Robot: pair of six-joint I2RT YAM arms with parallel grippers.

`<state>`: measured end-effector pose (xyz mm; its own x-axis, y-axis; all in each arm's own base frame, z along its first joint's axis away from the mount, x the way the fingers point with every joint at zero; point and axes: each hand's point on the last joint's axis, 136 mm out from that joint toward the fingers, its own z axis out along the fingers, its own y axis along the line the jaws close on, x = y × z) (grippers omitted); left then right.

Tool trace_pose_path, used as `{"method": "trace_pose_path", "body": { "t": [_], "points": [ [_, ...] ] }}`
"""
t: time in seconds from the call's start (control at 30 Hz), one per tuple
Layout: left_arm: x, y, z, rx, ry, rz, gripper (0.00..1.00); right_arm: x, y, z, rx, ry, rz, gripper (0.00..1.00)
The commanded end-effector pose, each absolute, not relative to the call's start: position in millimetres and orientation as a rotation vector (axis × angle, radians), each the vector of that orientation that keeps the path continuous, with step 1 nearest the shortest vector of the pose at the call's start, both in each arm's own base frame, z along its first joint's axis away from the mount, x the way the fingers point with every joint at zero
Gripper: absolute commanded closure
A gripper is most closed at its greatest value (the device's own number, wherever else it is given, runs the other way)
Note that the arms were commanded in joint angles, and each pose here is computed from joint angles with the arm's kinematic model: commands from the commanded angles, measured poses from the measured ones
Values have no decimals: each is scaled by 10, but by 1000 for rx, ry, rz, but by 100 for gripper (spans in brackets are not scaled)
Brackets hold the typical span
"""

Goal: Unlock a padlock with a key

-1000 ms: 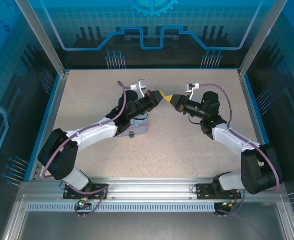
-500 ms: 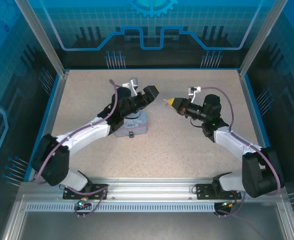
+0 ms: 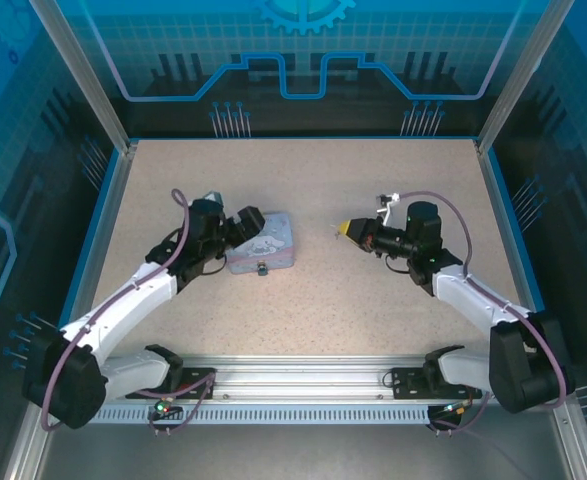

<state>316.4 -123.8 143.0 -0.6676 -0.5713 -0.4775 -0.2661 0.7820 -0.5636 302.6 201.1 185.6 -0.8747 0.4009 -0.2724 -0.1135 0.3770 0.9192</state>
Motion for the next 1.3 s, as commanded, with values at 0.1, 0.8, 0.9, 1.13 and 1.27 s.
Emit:
{"method": "trace_pose_path", "body": {
  "t": [0.1, 0.8, 0.9, 1.13, 1.27],
  "points": [
    [3059, -1078, 1193, -674, 2313, -536, 1, 2928, 1861, 1593, 392, 2200, 1477, 100],
    [3475, -1434, 929, -619, 2310, -646, 1, 2889, 1679, 1340, 453, 2239, 1362, 100],
    [3526, -1561, 934, -603, 2308, -670, 1, 2910, 1649, 1335, 464, 2238, 1361, 100],
    [3764, -1876, 960, -559, 2299, -728, 1, 2909, 1638, 1287, 480, 2252, 1359, 100],
    [3933, -2038, 980, -536, 2296, -757, 1, 2879, 1626, 1267, 490, 2255, 1354, 100]
  ]
}}
